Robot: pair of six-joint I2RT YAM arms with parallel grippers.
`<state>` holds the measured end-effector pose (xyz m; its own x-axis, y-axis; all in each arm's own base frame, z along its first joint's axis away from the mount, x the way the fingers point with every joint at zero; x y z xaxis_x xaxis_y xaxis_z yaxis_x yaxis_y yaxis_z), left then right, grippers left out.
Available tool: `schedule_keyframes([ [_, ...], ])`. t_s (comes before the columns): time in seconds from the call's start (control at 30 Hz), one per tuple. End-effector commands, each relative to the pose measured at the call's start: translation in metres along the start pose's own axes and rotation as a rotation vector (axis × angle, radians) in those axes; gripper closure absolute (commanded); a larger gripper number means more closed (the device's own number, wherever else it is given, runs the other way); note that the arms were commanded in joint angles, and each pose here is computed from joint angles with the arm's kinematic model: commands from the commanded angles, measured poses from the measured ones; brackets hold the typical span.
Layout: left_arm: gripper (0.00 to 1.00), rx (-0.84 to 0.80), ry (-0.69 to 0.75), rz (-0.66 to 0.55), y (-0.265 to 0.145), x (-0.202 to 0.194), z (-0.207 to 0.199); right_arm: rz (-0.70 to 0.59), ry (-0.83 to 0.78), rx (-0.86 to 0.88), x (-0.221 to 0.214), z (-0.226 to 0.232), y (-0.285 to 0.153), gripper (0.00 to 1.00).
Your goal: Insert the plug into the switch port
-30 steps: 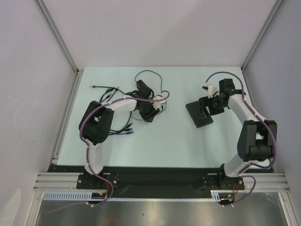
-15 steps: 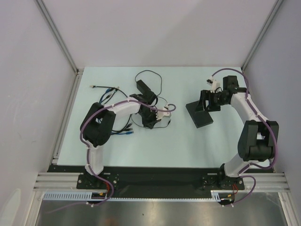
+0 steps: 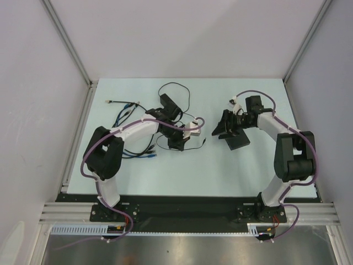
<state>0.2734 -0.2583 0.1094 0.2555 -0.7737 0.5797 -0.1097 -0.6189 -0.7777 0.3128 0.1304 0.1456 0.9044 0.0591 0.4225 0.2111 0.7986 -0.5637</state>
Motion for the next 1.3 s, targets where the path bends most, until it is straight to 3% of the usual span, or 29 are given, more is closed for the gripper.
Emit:
schedule_keyframes([
  [0.0,1.0,-0.006,0.043,-0.113,-0.012,0.026,-0.007,-0.021,0.024,0.1,0.01,0.014,0.008,0.35],
  [0.4,1.0,0.02,0.068,-0.169,-0.02,0.039,-0.008,0.022,0.097,0.143,0.006,0.018,0.033,0.38],
  [0.73,1.0,0.02,0.095,-0.167,-0.022,0.04,-0.011,0.016,0.118,0.163,0.013,0.017,0.039,0.54],
  [0.9,1.0,0.02,0.102,-0.157,-0.023,0.037,-0.012,0.009,0.13,0.176,0.017,0.016,0.04,0.56],
  [1.07,1.0,0.019,0.106,-0.146,-0.022,0.034,-0.013,0.006,0.136,0.189,0.02,0.016,0.04,0.84],
  [1.1,1.0,0.021,0.105,-0.146,-0.022,0.034,-0.013,0.006,0.134,0.19,0.021,0.017,0.04,1.0],
  [1.2,1.0,0.055,0.081,-0.142,-0.022,0.032,-0.008,-0.016,0.147,0.198,0.028,0.019,0.035,1.0],
  [1.27,0.99,0.122,-0.038,-0.171,-0.024,0.032,0.004,-0.064,0.146,0.193,0.037,0.016,0.031,1.0],
])
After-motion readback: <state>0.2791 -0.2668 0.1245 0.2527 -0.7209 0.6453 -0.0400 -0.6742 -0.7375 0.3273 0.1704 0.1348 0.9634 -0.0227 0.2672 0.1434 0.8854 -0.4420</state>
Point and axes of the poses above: each gripper's point midway between its finger pads, its own y axis out along the fingers, its own z axis along the line the jaws close on, x = y × z, the point moved 5 cm from there along -y, back along the fingers, and after that the axes turned 9 degrees about -y, right-handed, at the moved point
